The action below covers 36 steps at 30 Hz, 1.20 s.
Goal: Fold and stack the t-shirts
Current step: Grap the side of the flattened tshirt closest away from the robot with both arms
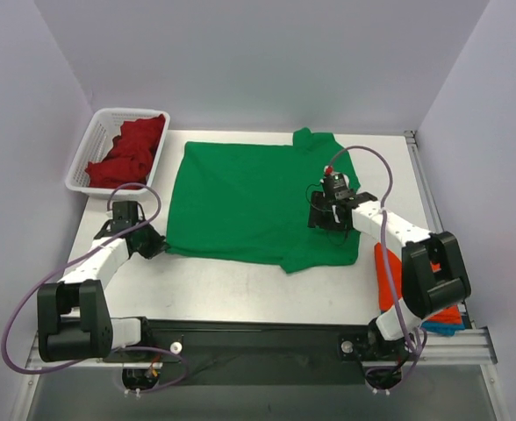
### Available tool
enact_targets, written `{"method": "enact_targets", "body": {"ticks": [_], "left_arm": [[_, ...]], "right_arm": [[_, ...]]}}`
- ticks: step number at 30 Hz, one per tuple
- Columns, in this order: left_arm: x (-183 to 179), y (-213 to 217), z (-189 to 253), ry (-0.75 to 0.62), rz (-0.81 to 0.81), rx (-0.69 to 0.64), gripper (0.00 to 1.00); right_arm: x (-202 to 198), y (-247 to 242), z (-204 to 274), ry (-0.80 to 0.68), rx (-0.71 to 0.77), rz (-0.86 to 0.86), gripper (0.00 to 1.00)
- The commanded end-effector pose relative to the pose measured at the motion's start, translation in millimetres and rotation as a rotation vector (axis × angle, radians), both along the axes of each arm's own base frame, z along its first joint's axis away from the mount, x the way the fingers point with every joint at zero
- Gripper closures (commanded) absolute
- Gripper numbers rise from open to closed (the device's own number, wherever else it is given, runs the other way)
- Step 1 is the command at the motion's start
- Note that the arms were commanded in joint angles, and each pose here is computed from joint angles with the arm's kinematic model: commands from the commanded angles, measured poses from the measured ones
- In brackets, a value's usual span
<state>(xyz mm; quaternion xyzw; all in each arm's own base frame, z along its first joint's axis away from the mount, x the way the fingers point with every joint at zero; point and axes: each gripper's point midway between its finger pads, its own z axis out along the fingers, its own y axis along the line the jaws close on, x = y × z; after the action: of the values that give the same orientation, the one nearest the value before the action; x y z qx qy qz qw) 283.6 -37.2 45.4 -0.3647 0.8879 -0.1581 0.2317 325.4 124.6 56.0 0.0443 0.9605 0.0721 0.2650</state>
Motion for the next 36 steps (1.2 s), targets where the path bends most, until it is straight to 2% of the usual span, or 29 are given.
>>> {"method": "enact_targets", "body": {"ticks": [1, 10, 16, 19, 20, 23, 26, 36], "left_arm": [[5.7, -0.6, 3.6, -0.031, -0.010, 0.009, 0.99], [5.4, -1.8, 2.3, -0.033, -0.016, 0.006, 0.89], [5.9, -1.8, 2.8, -0.035, -0.016, 0.006, 0.80], [5.3, -0.7, 3.7, -0.037, -0.013, 0.012, 0.71], [5.0, -0.2, 4.5, -0.039, -0.011, 0.014, 0.69], [1.9, 3.8, 6.0, -0.036, 0.002, 0.035, 0.62], [-3.3, 7.2, 5.6, -0.030, 0.017, 0.053, 0.61], [-26.6, 13.1, -2.9, -0.004, 0.064, 0.099, 0.60]], "right_arm": [[10.5, 7.7, 2.4, -0.013, -0.054, 0.050, 0.50], [9.9, 21.2, -22.7, 0.039, -0.145, 0.072, 0.49], [6.6, 18.3, -28.8, 0.057, -0.168, 0.058, 0.53], [5.3, 15.6, -26.1, 0.051, -0.170, 0.046, 0.67], [4.5, 15.0, -23.2, 0.043, -0.169, 0.042, 0.77], [3.1, 13.8, -16.0, 0.027, -0.163, 0.037, 0.91], [1.5, 12.1, -8.9, 0.014, -0.157, 0.027, 1.00], [-11.8, 3.1, 26.4, -0.064, -0.106, -0.026, 1.00]]}}
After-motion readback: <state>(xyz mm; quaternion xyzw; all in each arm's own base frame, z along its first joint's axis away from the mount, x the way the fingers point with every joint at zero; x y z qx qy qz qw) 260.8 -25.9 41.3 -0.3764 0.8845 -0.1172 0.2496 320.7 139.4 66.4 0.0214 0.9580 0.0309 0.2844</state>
